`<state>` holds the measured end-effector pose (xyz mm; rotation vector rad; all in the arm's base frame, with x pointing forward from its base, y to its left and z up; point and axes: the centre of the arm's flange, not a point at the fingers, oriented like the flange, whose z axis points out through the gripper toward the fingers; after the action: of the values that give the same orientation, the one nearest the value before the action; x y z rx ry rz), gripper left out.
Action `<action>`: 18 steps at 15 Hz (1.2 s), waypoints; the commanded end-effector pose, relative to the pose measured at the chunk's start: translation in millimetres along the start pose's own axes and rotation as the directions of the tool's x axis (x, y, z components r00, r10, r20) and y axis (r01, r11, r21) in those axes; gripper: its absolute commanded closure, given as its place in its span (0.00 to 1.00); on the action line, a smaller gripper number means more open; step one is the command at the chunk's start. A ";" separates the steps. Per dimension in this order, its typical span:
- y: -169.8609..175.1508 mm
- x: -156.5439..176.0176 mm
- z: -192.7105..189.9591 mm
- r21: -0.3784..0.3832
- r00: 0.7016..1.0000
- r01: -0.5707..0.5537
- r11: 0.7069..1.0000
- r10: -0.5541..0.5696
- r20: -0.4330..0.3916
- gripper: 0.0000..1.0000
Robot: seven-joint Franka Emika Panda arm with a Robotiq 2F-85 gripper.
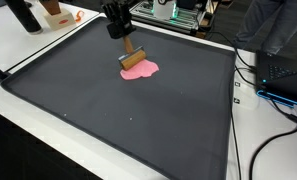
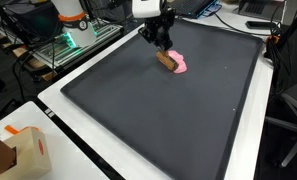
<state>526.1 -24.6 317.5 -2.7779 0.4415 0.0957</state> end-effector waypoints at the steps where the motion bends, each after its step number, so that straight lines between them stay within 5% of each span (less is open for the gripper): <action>1: -7.6 4.2 18.3 0.023 1.000 0.003 1.000 -0.003 0.008 0.77; 18: -51.3 8.6 22.8 0.055 0.994 0.104 0.993 -0.106 0.027 0.77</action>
<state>542.6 14.6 314.9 -2.7673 0.3258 0.0969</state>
